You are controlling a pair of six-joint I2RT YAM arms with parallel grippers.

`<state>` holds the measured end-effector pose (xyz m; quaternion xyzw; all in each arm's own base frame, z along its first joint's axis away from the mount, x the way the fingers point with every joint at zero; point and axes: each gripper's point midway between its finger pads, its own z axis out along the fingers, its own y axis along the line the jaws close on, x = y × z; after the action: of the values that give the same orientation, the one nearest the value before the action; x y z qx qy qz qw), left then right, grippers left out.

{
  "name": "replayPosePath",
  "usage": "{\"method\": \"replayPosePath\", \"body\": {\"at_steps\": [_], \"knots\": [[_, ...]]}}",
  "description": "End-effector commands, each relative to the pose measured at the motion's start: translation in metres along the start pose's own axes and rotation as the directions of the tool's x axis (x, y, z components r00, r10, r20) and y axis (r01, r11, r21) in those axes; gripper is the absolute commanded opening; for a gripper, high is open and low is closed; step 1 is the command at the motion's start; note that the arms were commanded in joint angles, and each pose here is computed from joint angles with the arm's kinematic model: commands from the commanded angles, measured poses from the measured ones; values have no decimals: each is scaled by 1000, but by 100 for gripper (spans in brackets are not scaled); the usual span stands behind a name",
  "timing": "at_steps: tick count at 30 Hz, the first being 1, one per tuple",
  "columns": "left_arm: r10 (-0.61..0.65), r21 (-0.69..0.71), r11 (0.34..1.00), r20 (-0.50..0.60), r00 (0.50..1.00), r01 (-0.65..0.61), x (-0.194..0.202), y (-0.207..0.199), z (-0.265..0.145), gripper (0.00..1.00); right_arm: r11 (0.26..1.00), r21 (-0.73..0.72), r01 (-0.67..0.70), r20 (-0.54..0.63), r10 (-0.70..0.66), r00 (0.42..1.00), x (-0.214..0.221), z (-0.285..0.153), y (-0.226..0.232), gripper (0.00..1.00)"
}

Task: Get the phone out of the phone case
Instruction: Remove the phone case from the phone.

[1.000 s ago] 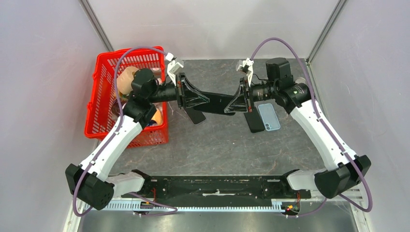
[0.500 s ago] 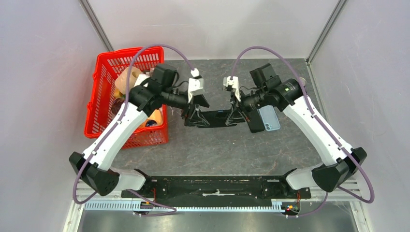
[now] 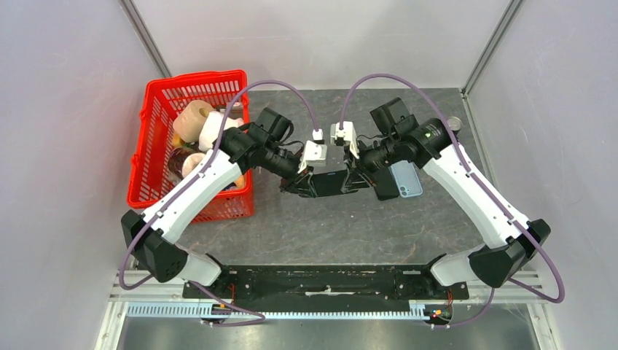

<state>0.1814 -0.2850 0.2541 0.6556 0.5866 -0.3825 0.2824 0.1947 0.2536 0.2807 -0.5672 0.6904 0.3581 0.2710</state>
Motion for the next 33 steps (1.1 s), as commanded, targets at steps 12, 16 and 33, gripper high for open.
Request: {"method": "replayPosePath", "body": {"at_steps": [12,16,33], "knots": [[35,-122,992,131,991,-19,-19,7,-7,2,983,16,-183,282,171,944,-45,-33,-13,63],[45,-177,984,244,969,-1,-31,2,-12,2,976,-41,-214,332,216,918,-54,-37,-16,63],[-100,-164,973,340,935,164,-38,10,-4,2,955,-209,-209,358,273,893,-65,-28,-12,36]]}}
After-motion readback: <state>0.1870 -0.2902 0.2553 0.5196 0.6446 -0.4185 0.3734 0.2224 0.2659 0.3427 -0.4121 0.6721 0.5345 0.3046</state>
